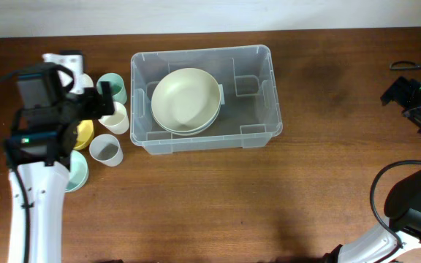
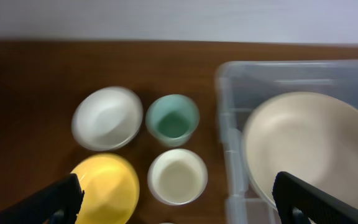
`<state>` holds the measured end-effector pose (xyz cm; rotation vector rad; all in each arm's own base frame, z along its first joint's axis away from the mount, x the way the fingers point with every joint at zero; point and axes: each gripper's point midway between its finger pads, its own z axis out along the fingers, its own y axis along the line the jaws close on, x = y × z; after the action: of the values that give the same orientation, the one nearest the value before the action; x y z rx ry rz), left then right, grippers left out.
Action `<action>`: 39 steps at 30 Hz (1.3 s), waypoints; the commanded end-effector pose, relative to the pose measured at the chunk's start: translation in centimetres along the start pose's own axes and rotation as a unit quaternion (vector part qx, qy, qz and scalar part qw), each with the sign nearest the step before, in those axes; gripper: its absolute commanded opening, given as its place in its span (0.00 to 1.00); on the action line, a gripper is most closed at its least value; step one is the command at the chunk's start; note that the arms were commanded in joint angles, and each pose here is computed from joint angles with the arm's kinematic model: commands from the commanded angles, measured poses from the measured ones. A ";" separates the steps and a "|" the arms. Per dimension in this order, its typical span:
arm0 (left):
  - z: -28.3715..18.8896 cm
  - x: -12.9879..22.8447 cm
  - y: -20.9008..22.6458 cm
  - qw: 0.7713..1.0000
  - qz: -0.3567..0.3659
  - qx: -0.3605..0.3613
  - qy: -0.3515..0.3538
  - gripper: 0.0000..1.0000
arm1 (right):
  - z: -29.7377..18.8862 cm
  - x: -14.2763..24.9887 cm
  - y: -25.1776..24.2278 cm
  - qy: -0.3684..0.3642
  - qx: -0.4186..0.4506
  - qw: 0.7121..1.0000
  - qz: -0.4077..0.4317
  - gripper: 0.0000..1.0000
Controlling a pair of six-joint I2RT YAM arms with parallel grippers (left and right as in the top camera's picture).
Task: Pack container
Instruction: 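Move the left gripper down over the light teal bowl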
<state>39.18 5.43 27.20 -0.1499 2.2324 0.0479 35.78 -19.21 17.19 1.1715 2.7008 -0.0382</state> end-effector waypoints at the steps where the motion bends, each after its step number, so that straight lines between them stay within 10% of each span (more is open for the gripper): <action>1: -1.4 -0.5 6.1 0.990 -0.116 -0.078 -0.011 1.00 | -0.4 0.0 -0.2 -0.004 0.000 1.000 -0.002 0.99; 6: -2.3 4.0 12.3 0.958 -0.244 -0.140 0.047 1.00 | -0.4 0.0 -0.2 -0.005 0.000 1.000 -0.002 0.99; 17: -1.7 14.3 11.5 0.900 -0.342 -0.160 0.215 1.00 | -0.4 0.0 -0.2 -0.005 0.000 1.000 -0.002 0.99; 35: -0.9 19.0 10.2 0.878 -0.364 -0.156 0.268 1.00 | -0.4 0.0 -0.2 -0.005 0.000 1.000 -0.002 0.99; 39: -1.2 19.9 11.7 0.839 -0.426 -0.214 0.261 1.00 | -0.4 0.0 -0.2 -0.005 0.000 1.000 -0.002 0.99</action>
<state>25.63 14.11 13.14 -1.3460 2.5085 -0.0358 35.79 -19.21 17.17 1.1706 2.7017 -0.0383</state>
